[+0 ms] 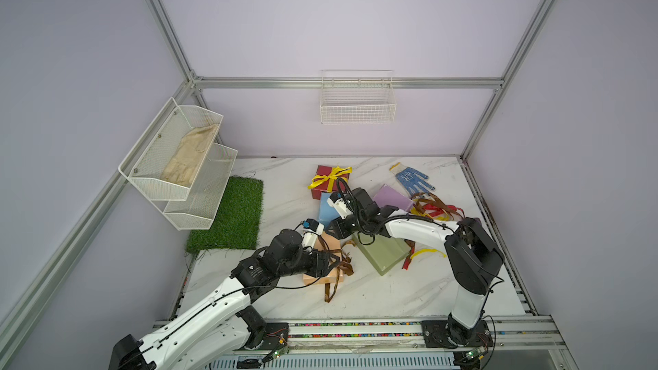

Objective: Untie the ribbon bows on the gift boxes
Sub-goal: Untie the ribbon from the gift box.

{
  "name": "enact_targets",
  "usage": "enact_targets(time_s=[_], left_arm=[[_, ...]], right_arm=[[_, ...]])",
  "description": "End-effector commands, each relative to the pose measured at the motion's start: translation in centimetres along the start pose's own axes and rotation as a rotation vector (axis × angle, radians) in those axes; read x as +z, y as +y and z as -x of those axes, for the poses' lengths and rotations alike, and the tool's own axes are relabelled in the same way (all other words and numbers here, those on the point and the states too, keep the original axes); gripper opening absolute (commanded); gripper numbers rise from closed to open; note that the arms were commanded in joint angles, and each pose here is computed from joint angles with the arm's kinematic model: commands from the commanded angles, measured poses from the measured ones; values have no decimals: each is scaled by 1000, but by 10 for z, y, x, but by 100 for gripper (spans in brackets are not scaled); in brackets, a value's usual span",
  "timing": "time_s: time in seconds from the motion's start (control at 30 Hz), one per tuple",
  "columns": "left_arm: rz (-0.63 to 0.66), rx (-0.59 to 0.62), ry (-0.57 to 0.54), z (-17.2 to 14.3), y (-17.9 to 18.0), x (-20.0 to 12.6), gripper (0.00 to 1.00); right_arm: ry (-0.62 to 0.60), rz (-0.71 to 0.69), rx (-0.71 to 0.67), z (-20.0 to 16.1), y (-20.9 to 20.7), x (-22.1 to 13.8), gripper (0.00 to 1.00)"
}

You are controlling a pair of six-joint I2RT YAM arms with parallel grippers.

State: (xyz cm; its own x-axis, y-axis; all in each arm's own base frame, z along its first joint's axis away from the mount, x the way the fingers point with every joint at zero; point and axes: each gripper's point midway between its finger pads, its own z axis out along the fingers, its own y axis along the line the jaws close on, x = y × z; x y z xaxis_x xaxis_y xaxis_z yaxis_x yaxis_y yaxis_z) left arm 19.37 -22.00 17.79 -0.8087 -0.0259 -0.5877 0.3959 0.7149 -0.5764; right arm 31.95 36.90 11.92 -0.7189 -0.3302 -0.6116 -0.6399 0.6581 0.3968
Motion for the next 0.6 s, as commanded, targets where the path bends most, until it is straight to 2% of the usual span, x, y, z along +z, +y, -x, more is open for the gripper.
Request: enact_targets(time_s=[0.0, 0.17, 0.3, 0.57], left_arm=[[162, -3, -110, 32, 26, -9, 60], [211, -24, -135, 47, 52, 0, 52], [180, -28, -103, 53, 59, 19, 49], [51, -8, 34, 57, 39, 46, 47]], right_arm=[[-3, -103, -11, 7, -6, -30, 48], [-9, -105, 25, 2, 6, -67, 44], [58, -71, 76, -30, 31, -79, 40], [146, -8, 135, -80, 75, -82, 38]])
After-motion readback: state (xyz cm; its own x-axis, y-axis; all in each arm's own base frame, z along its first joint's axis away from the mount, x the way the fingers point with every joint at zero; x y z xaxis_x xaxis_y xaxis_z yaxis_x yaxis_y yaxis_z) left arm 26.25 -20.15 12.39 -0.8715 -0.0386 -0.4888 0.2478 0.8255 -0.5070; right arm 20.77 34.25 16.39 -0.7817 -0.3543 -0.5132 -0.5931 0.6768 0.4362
